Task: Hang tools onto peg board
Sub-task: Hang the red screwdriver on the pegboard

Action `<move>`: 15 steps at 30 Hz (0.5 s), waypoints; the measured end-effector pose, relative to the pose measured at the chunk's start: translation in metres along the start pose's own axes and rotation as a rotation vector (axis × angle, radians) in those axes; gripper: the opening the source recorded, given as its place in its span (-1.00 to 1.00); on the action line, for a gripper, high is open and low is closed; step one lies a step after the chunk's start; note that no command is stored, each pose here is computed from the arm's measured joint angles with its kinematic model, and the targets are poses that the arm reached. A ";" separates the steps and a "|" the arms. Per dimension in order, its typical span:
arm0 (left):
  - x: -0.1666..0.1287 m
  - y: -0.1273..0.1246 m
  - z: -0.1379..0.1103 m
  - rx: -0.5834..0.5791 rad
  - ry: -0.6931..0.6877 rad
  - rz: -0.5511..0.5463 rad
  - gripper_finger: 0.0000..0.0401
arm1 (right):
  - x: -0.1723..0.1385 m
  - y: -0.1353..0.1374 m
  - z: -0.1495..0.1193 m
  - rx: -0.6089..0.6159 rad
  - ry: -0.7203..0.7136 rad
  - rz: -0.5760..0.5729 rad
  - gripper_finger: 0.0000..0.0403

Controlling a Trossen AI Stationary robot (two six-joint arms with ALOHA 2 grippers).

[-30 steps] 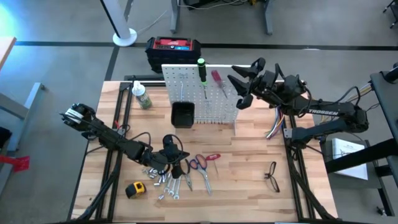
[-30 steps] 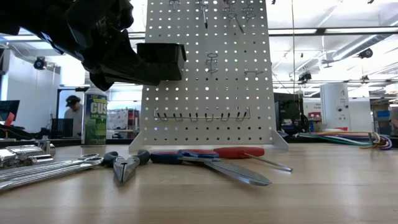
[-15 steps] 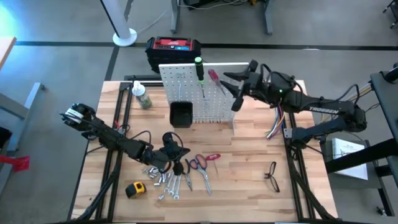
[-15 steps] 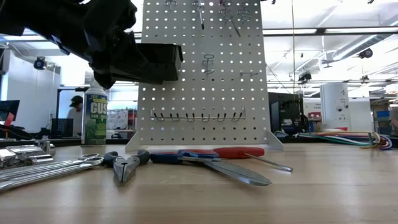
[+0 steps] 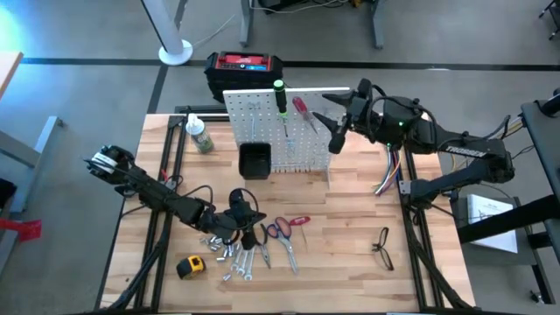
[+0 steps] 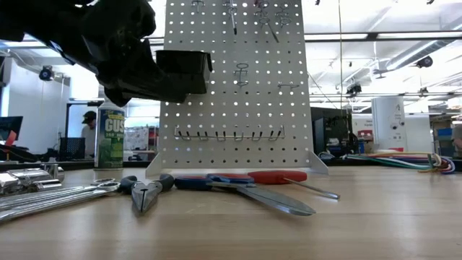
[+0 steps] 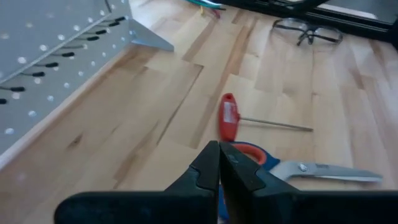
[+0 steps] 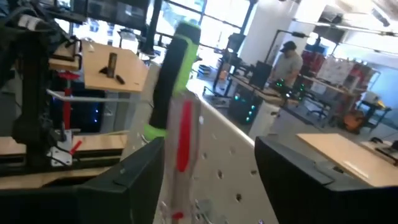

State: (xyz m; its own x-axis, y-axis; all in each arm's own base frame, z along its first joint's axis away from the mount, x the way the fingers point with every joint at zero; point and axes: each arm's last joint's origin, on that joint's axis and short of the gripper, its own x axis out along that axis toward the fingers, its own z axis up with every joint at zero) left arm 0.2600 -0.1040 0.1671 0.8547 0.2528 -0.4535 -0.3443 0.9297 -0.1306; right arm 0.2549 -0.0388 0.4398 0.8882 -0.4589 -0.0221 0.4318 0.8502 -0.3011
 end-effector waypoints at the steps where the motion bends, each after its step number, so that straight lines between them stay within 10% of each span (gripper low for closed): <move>1: 0.000 0.000 0.000 0.002 0.000 0.006 -1.00 | 0.000 0.002 0.003 0.001 -0.007 0.008 0.19; 15: -0.007 -0.007 -0.005 0.026 -0.004 -0.002 -1.00 | 0.053 0.021 0.023 -0.125 0.134 -0.072 0.21</move>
State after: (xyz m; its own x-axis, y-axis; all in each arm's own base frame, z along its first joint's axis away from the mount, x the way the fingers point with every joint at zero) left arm 0.2548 -0.1136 0.1665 0.8570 0.2525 -0.4493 -0.3329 0.9367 -0.1086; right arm 0.3145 -0.0396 0.4544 0.8235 -0.5544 -0.1206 0.4629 0.7794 -0.4222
